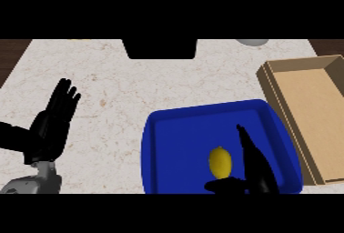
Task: Pick the lemon from the tray and place it in the cardboard box
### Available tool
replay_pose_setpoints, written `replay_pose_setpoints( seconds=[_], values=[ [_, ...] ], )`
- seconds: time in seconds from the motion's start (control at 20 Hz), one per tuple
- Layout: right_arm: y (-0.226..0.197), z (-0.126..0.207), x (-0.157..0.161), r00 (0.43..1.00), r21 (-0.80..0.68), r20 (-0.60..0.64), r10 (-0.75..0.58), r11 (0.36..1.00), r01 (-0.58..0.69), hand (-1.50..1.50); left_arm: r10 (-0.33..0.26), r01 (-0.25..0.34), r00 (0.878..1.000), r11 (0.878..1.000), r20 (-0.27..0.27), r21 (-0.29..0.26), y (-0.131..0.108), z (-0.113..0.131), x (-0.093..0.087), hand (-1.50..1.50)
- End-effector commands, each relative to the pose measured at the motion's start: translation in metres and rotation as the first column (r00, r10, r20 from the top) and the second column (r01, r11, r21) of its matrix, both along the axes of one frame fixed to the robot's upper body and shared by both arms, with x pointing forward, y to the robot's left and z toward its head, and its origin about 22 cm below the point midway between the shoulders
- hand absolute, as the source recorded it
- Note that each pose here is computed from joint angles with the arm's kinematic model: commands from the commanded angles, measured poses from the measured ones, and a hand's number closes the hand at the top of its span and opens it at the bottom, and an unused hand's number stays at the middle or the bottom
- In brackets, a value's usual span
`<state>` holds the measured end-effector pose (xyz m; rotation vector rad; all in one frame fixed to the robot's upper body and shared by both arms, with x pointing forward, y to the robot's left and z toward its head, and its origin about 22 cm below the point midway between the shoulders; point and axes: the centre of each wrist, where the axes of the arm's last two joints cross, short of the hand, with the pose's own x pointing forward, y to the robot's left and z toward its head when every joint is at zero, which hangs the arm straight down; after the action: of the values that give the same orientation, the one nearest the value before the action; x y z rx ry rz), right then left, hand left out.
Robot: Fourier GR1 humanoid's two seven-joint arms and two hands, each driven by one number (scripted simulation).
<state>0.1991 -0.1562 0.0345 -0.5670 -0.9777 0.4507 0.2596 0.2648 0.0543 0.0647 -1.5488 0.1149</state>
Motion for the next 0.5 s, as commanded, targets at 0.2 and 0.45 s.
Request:
replay_pose_setpoints(
  seconds=[0.2, 0.45],
  values=[
    [0.019, -0.021, -0.005, 0.999, -0.007, -0.031, 0.007, 1.000, -0.007, -1.50, 0.010, -0.010, 1.000, 1.000, -0.003, 0.000, -0.006, -0.003, 0.009, 0.00],
    [0.000, -0.035, -0.004, 1.000, 0.001, -0.010, 0.012, 1.000, -0.012, -1.50, 0.009, -0.009, 1.000, 1.000, 0.000, 0.021, -0.017, -0.009, 0.008, 0.00]
  ],
)
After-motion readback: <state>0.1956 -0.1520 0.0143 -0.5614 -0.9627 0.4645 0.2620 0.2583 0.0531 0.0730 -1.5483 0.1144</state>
